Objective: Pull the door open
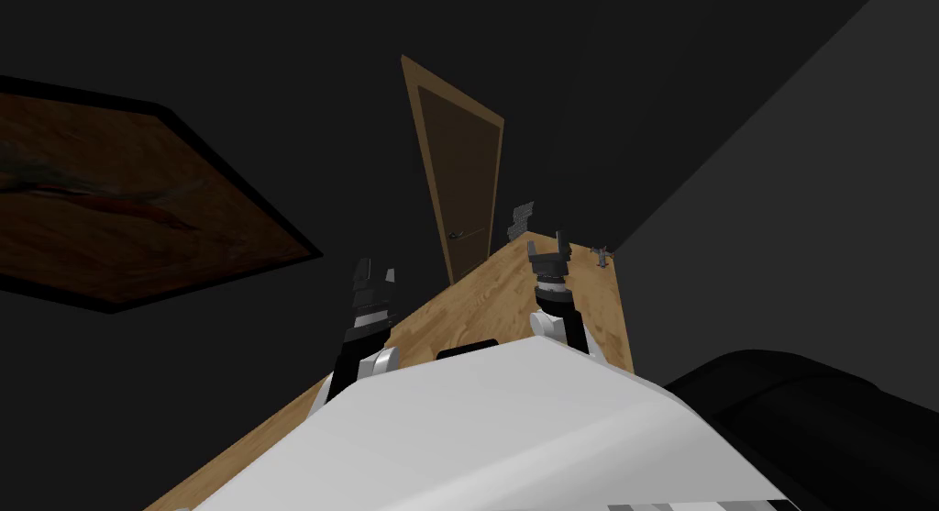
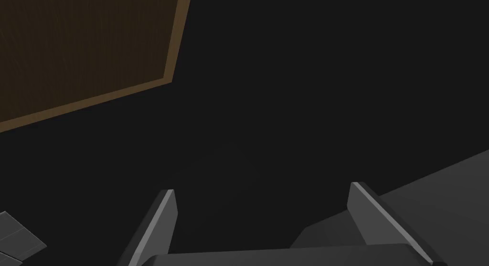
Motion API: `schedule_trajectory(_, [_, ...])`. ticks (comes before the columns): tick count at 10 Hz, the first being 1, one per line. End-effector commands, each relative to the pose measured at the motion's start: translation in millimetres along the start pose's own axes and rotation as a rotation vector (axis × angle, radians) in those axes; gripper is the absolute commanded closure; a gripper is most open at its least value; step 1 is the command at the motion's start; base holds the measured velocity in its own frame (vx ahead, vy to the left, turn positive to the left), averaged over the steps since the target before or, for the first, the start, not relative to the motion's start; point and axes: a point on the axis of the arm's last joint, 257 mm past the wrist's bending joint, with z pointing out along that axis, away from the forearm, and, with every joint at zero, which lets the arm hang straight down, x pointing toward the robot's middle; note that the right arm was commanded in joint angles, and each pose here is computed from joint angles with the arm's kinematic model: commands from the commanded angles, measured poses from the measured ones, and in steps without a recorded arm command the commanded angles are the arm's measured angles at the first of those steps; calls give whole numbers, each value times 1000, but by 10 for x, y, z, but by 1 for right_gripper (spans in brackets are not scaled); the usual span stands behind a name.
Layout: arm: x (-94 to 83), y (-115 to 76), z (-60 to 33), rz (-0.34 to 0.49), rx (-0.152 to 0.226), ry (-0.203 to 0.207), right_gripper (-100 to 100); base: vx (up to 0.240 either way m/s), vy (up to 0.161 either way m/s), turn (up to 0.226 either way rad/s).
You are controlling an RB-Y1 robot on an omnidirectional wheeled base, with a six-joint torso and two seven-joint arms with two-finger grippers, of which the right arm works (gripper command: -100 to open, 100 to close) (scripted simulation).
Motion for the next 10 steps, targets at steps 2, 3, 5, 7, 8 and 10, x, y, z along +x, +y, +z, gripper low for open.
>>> schedule_trajectory(2, [17, -185, -33, 4, 28, 14, -100, 71, -25, 67])
schedule_trajectory(3, [22, -236, -42, 6, 36, 18, -100, 134, 29, 31])
schedule_trajectory(5, [34, -365, -69, 8, 55, 28, -100, 107, 20, 44])
schedule_trajectory(7, [47, -508, -100, 11, 77, 40, -100, 88, -1, 53])
schedule_trajectory(8, [55, -591, -119, 13, 90, 46, -100, 88, 8, 60])
schedule_trajectory(10, [70, -767, -163, 15, 118, 61, -100, 94, -1, 62])
